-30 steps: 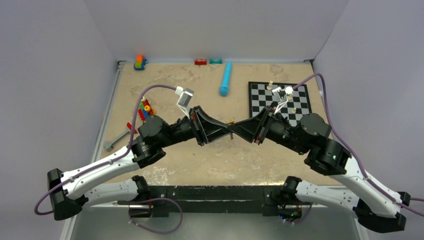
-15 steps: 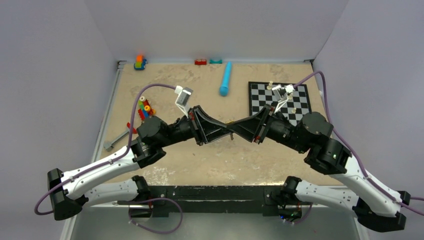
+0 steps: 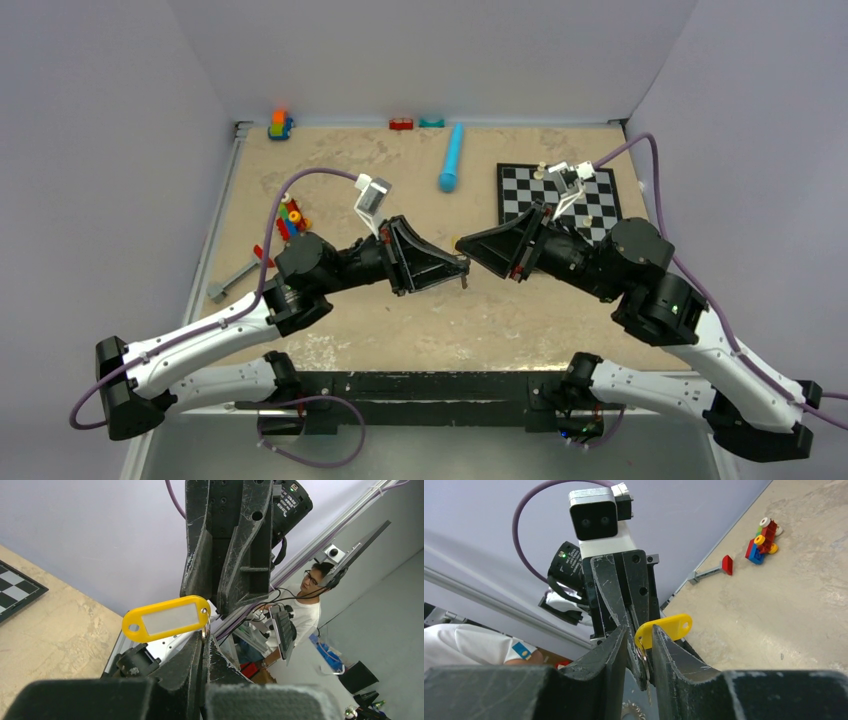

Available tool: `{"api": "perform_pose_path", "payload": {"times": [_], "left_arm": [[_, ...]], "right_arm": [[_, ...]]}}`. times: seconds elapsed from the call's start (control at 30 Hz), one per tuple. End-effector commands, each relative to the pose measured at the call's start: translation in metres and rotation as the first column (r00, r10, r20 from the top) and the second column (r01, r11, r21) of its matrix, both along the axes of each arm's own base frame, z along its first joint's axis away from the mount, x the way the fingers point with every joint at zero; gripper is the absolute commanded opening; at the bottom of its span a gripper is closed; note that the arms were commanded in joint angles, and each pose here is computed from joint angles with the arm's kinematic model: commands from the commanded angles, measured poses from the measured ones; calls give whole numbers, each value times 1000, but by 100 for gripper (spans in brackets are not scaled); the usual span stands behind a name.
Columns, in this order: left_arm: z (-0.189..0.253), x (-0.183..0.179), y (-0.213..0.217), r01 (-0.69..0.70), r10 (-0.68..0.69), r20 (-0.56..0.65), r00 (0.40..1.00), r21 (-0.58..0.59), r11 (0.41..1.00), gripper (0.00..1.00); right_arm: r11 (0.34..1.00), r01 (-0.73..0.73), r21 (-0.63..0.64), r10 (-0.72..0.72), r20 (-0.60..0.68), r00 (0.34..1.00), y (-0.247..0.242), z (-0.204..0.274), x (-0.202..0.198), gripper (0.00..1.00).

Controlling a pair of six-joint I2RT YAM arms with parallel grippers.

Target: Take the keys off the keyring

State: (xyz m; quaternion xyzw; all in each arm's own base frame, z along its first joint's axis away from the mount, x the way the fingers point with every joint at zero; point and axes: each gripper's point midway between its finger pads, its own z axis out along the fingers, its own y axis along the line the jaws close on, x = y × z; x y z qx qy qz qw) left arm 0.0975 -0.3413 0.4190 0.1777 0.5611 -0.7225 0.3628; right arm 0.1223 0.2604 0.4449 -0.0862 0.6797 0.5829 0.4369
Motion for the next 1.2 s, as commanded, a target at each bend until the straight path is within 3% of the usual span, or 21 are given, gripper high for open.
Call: {"api": "perform_pose_path", "payload": {"times": [0.0, 0.83, 1.17], "left_arm": [[13, -9, 7, 23, -22, 21, 1000, -44, 999, 0], [25, -10, 10, 22, -21, 22, 1000, -69, 997, 0], [26, -11, 11, 25, -24, 23, 999, -70, 997, 0]], "right_arm": [[1000, -9, 29, 8, 37, 999, -3, 16, -3, 29], [998, -62, 13, 62, 19, 998, 5, 4, -9, 23], [999, -45, 14, 44, 22, 999, 2, 6, -7, 14]]}}
